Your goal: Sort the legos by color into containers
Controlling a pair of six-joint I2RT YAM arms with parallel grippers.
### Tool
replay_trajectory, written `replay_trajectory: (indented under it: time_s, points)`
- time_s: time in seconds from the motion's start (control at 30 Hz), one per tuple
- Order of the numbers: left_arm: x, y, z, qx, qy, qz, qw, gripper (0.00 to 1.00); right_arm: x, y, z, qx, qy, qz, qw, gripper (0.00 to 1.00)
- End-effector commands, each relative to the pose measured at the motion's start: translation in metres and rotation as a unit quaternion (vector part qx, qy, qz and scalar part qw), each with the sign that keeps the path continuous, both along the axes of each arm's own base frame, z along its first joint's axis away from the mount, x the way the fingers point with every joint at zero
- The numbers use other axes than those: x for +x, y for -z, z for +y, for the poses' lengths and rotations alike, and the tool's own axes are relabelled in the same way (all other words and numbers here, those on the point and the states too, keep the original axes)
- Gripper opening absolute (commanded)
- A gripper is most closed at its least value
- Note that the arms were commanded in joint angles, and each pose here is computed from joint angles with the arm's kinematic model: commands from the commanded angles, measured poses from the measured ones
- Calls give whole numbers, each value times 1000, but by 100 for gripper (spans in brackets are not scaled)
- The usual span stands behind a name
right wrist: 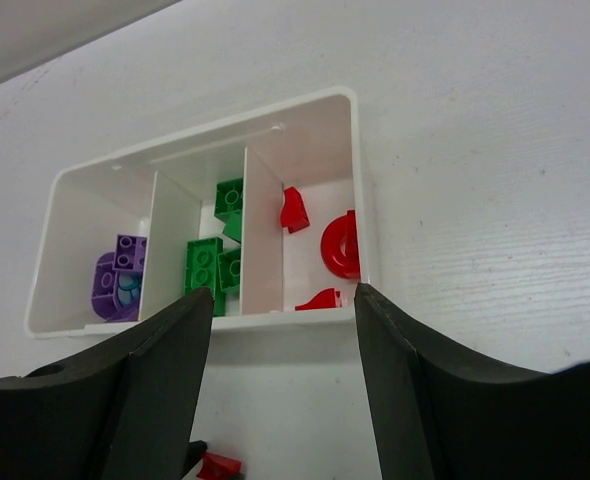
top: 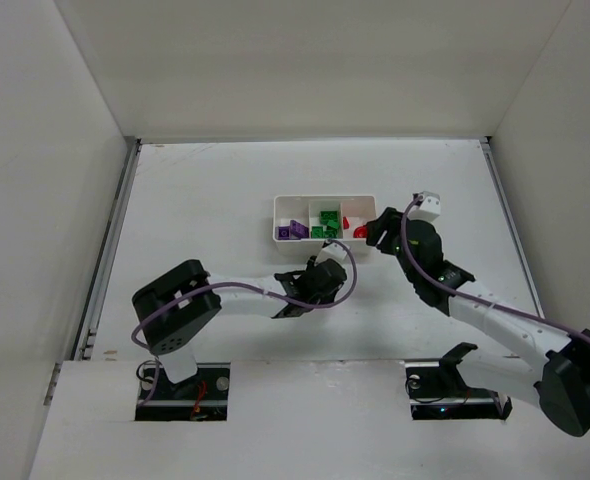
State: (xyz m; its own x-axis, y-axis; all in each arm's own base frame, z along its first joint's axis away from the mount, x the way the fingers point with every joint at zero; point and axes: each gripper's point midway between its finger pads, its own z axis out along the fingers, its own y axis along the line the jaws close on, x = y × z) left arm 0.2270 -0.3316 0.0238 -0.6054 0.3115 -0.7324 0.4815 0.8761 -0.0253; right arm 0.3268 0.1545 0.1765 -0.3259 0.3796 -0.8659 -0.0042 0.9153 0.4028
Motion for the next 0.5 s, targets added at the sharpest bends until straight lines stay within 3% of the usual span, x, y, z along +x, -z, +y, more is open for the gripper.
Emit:
replay_trajectory:
  time_s: [0.0, 0.17, 0.33, 0.47]
  points:
    - [6, -47, -2, -50, -11, -24, 998, 25, 3, -20, -11, 32, 29, -36, 998, 65]
    - [25, -123, -12, -132, -20, -70, 989, 26, 3, -18, -54, 59, 111, -48, 991, 65]
    - [62, -170, -35, -178, -25, -111, 977, 27, 0, -11, -87, 98, 167, -47, 980, 35]
    - [100, -171, -53, -175, -34, -121, 976, 28, -5, -16, -97, 129, 176, -60, 974, 28]
